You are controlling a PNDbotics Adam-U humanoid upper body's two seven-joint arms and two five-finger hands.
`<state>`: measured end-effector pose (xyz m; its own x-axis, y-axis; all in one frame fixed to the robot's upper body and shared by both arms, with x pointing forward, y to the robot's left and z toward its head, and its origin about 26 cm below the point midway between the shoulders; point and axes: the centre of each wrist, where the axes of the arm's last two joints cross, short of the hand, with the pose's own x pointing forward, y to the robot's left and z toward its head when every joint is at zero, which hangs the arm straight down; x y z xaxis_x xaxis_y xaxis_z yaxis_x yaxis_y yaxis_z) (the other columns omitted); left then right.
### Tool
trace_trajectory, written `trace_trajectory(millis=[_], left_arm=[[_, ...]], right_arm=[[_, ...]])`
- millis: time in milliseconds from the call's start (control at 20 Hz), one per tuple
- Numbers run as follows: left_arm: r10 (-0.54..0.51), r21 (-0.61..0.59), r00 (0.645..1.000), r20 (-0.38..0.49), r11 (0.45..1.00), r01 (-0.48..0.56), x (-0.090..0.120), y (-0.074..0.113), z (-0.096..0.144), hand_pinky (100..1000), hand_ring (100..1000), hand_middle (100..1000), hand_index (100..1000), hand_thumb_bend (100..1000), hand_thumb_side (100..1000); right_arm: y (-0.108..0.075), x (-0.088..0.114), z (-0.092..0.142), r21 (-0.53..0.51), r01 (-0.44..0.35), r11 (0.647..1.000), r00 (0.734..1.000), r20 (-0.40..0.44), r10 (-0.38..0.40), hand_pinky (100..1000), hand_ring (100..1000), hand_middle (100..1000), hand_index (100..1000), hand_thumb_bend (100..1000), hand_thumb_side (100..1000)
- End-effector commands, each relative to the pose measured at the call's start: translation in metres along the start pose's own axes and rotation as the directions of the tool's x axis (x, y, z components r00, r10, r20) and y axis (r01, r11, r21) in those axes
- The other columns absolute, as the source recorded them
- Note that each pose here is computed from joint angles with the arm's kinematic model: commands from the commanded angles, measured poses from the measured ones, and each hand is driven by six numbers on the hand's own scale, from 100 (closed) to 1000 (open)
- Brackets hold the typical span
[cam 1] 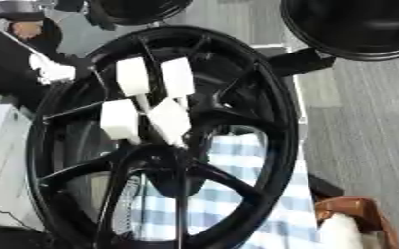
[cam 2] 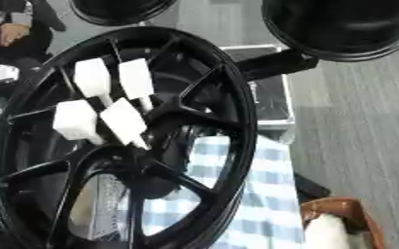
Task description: Pull the pin out of the wheel hub.
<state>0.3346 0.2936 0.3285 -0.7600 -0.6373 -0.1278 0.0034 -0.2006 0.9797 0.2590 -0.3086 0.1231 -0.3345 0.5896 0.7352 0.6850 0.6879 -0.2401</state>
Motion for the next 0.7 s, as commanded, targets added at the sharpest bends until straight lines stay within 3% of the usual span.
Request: trace_trajectory(millis=[50,350,500,700], left_arm=[[-0.026,-0.022,0.999,-0.023,0.999,0.026,-0.003,0.008,0.000,836,774,745,875,289,646],[-0.053,-0.058,0.998,0.025,0.997,0.054,-0.007,0.009,-0.008,845,787,750,874,339,556],[-0.052,-0.077,0.997,0.054,0.995,0.056,-0.012,0.007,-0.010,844,784,745,879,311,597],[-0.049,-0.093,0.997,0.054,0.994,0.054,-0.017,0.008,-0.016,841,783,739,874,358,646]], right_arm=[[-0.003,0.003,-0.003,-0.003,0.005,1.000,1.000,0.012,-0.005,699,546,429,757,100,546],[-0.002,0.003,-0.002,-0.001,0.008,1.000,1.000,0.009,-0.008,698,545,428,757,100,557],[-0.002,0.003,-0.002,0.000,0.009,1.000,1.000,0.008,-0.009,698,545,428,757,100,562],[-0.001,0.004,-0.002,0.003,0.014,1.000,1.000,0.006,-0.014,697,544,428,758,100,568]])
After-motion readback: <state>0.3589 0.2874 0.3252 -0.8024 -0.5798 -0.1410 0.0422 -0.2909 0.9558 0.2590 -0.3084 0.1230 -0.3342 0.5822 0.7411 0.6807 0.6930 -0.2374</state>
